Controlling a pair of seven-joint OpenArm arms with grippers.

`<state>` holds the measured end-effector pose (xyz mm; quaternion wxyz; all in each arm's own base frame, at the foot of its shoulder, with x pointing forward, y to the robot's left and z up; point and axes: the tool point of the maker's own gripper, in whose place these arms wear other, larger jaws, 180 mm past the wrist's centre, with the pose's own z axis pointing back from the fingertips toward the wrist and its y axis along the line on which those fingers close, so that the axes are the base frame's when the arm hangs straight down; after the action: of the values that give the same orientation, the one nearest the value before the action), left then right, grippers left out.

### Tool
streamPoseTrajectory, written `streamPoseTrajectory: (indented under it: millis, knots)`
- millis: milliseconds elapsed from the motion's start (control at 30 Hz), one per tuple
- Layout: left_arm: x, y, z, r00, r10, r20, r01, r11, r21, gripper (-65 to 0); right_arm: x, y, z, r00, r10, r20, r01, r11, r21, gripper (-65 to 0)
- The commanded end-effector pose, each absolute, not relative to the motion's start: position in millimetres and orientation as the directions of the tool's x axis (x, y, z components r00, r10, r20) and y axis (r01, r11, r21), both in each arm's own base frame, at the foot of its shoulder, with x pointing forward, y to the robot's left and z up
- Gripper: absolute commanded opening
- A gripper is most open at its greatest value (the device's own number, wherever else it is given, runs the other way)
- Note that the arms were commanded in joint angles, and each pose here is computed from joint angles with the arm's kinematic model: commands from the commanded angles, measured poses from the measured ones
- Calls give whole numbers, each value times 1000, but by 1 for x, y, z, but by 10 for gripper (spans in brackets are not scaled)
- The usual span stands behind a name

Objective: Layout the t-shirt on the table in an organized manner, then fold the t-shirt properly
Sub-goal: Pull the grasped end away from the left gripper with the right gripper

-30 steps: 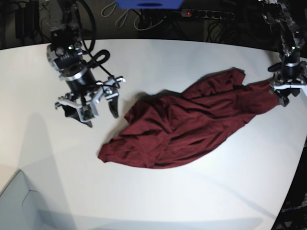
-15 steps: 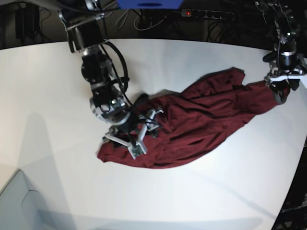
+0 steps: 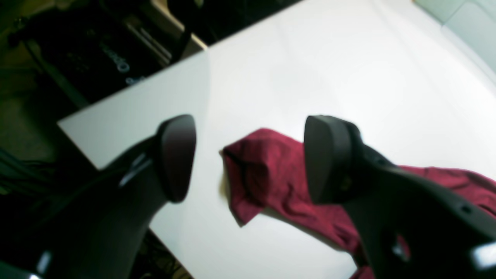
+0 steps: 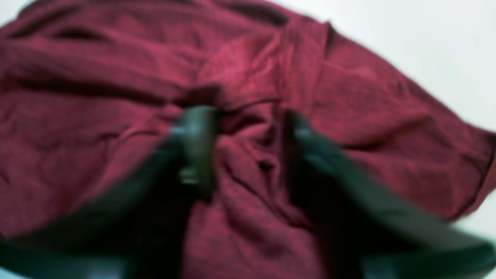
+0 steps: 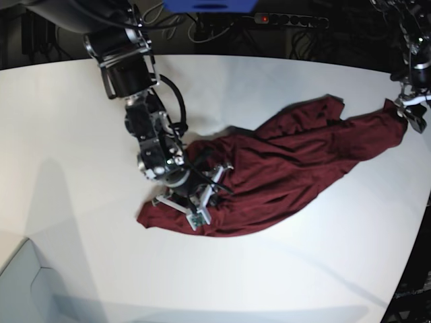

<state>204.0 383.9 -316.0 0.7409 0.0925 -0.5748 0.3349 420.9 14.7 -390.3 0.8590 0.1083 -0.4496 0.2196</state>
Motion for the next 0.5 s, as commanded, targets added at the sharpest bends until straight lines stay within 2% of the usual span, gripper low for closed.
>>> streamPoseTrajectory:
  millis: [0, 33, 133, 333, 467]
  knots:
    - [211, 390, -296, 63, 348, 935, -590, 769, -246, -227, 437, 19, -365, 440, 253, 862, -473, 881, -18, -583]
    - [212, 390, -295, 57, 348, 936, -589, 769, -250, -227, 437, 18, -366, 442, 253, 860, -472, 882, -16, -650]
    - [215, 390, -292, 49, 346, 937, -585, 770, -254, -227, 434, 7, -355, 407, 255, 877, -464, 885, -42, -649]
    - [229, 386, -276, 1, 338, 941, -560, 780, -279, -227, 415, -3, -266, 167, 225, 960, -450, 884, -128, -650]
    - [233, 385, -274, -10, 340, 940, -556, 780, -288, -227, 396, -30, -237, 90, 223, 971, -402, 900, -169, -650]
